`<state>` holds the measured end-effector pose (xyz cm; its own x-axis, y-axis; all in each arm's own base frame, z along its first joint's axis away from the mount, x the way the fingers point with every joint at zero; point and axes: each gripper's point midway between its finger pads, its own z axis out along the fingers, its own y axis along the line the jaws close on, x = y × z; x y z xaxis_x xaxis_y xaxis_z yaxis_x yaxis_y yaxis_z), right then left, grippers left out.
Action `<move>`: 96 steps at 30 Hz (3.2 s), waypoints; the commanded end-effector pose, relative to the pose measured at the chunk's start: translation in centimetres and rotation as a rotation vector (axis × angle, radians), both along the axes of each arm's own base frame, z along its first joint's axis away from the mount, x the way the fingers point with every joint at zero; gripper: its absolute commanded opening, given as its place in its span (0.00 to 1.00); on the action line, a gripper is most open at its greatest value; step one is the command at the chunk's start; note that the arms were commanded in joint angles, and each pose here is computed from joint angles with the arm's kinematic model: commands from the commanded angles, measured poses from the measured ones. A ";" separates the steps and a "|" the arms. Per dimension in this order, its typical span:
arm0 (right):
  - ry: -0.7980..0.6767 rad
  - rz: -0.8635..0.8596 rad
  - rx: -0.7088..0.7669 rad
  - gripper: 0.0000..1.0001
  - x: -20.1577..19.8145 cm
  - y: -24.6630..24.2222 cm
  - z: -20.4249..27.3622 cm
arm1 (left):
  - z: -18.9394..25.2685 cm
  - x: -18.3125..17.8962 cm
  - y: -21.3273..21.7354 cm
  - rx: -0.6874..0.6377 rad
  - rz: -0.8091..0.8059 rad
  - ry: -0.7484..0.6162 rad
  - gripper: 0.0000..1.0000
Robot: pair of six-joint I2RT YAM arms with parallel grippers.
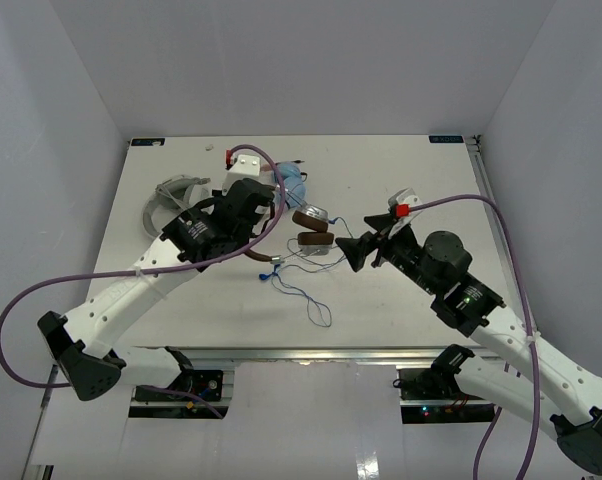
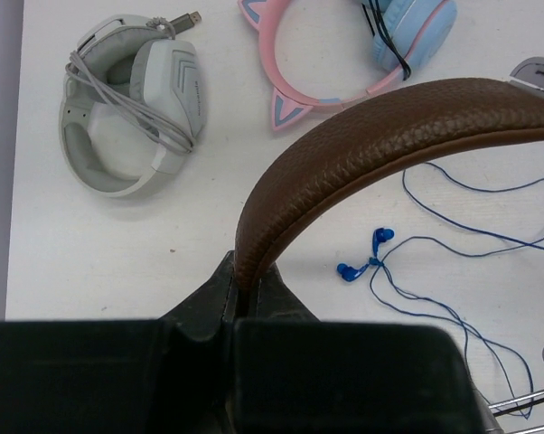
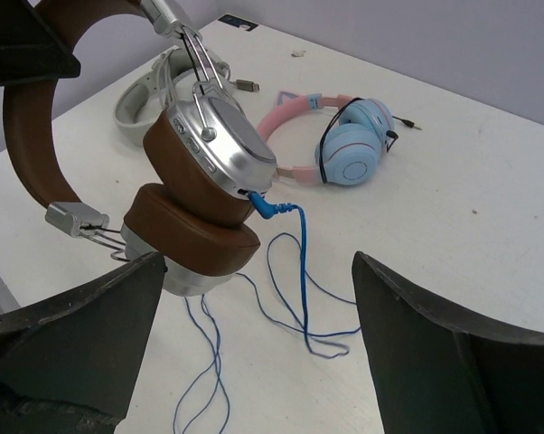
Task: Wrap the headphones
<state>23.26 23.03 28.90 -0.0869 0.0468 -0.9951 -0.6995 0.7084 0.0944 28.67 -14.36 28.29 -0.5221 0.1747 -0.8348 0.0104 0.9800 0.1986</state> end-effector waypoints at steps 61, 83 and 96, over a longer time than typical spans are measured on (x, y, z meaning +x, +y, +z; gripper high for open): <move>-0.382 0.457 0.141 0.60 -5.2 5.5 -1.9 | 17.8 -7.0 -2.5 -0.748 -0.324 -0.301 0.00; -0.340 0.500 0.121 0.25 -4.9 6.6 -4.2 | 17.9 -7.0 -2.0 -0.766 -0.302 -0.323 0.00; -0.273 0.473 0.090 0.08 -4.2 6.6 -6.9 | 17.7 -8.7 -3.0 -0.815 -0.411 -0.305 0.00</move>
<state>18.84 29.85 21.60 0.1088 0.1250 -0.9862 -0.9549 0.2889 -0.0687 21.26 -16.74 43.71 -0.3128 -0.3283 -0.8913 0.3637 0.8255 -0.4317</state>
